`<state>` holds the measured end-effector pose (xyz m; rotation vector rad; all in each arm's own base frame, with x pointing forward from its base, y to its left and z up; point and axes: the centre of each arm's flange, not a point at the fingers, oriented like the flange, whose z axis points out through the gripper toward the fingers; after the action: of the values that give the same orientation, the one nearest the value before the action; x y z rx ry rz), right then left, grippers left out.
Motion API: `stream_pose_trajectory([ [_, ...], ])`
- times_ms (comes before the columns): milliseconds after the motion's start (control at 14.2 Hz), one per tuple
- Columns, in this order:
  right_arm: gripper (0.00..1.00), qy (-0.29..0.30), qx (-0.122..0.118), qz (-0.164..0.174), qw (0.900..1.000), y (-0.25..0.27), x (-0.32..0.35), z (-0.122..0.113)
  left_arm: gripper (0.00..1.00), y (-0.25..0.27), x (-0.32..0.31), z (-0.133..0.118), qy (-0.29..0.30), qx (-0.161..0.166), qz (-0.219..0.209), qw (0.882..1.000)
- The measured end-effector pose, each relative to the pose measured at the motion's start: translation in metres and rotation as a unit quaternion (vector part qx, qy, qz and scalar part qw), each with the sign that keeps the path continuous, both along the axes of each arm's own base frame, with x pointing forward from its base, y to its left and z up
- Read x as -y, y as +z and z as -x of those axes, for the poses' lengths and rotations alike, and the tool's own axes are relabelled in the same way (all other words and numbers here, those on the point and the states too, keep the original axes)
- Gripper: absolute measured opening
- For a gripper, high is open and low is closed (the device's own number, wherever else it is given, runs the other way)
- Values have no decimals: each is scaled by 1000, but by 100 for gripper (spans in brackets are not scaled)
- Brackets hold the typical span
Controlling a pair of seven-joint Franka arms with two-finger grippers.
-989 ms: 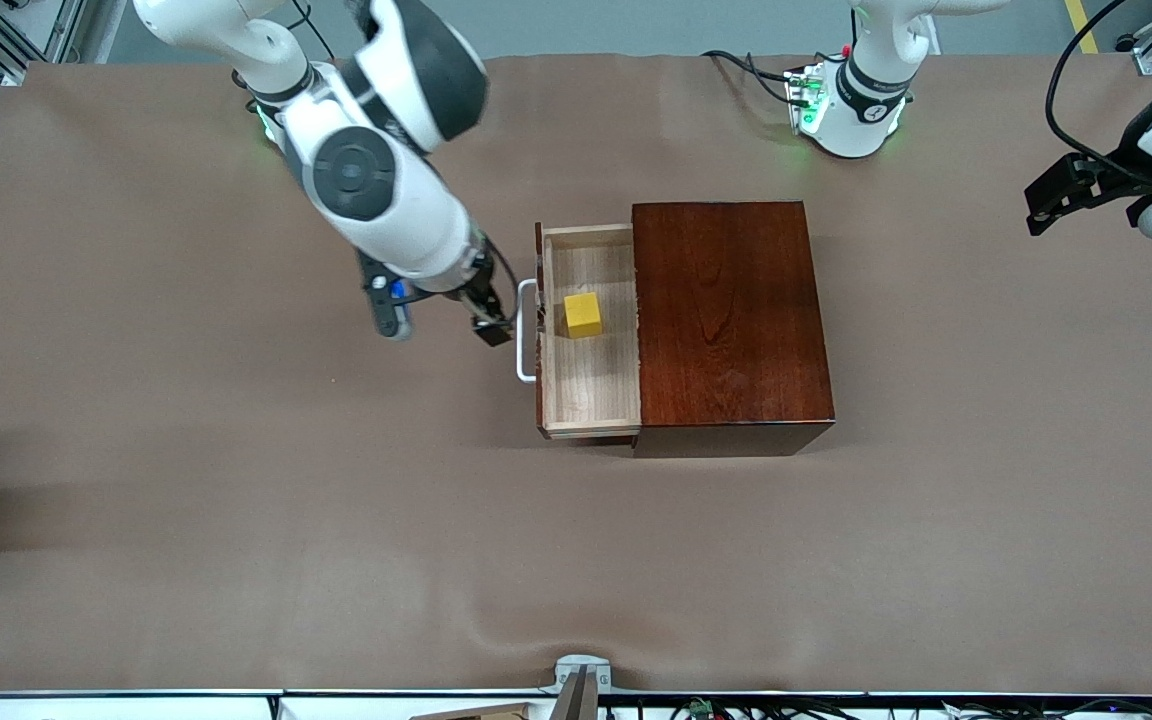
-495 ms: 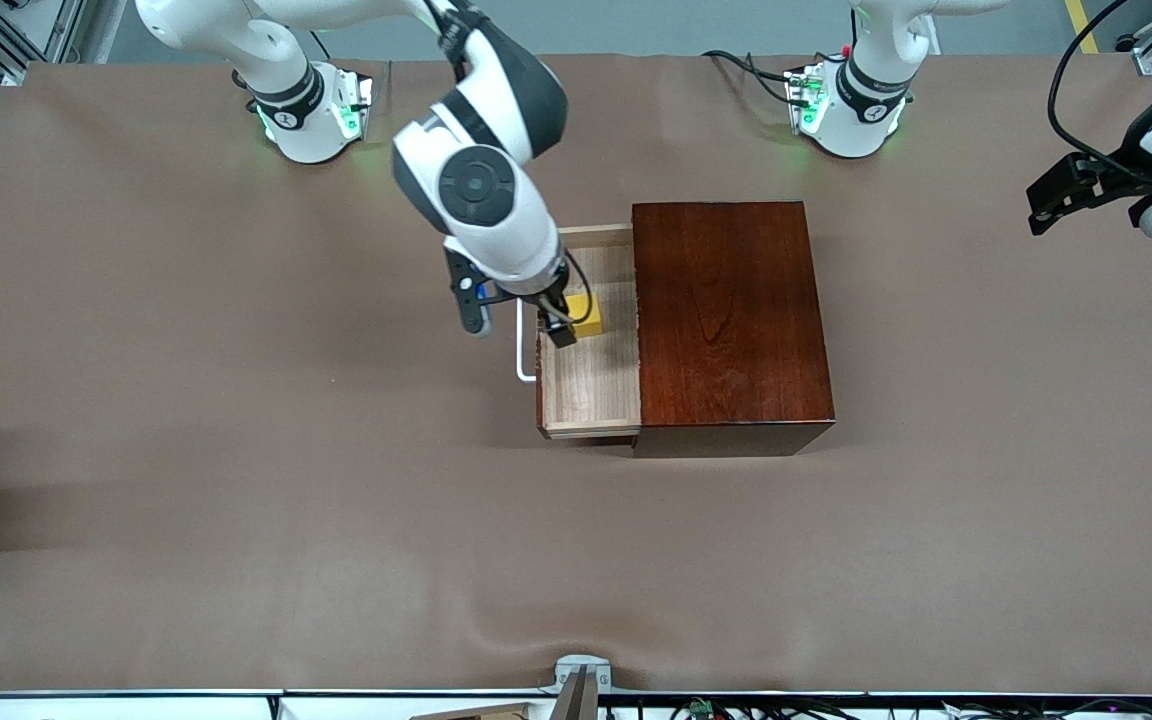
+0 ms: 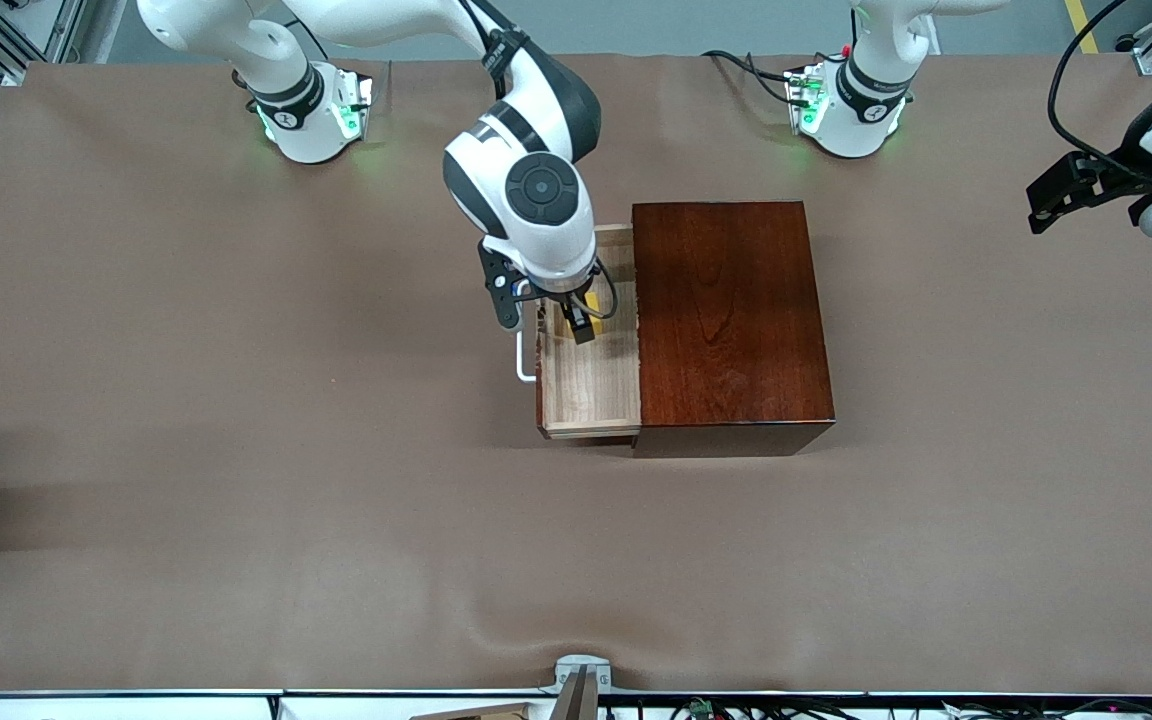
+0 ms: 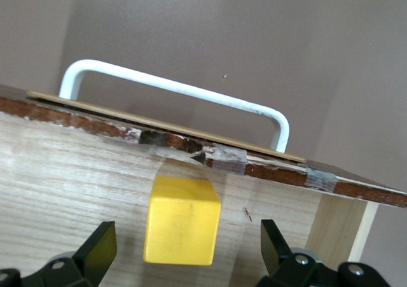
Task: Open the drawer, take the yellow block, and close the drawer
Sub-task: 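Close the right gripper on the yellow cube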
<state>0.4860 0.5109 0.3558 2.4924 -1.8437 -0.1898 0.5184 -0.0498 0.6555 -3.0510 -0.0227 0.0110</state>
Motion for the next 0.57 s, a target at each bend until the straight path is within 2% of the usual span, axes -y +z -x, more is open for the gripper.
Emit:
stream_pose_trajectory([
  [565, 100, -10, 9, 6, 1000, -21, -11, 4, 100, 0, 1, 0, -1, -1, 0, 1000],
])
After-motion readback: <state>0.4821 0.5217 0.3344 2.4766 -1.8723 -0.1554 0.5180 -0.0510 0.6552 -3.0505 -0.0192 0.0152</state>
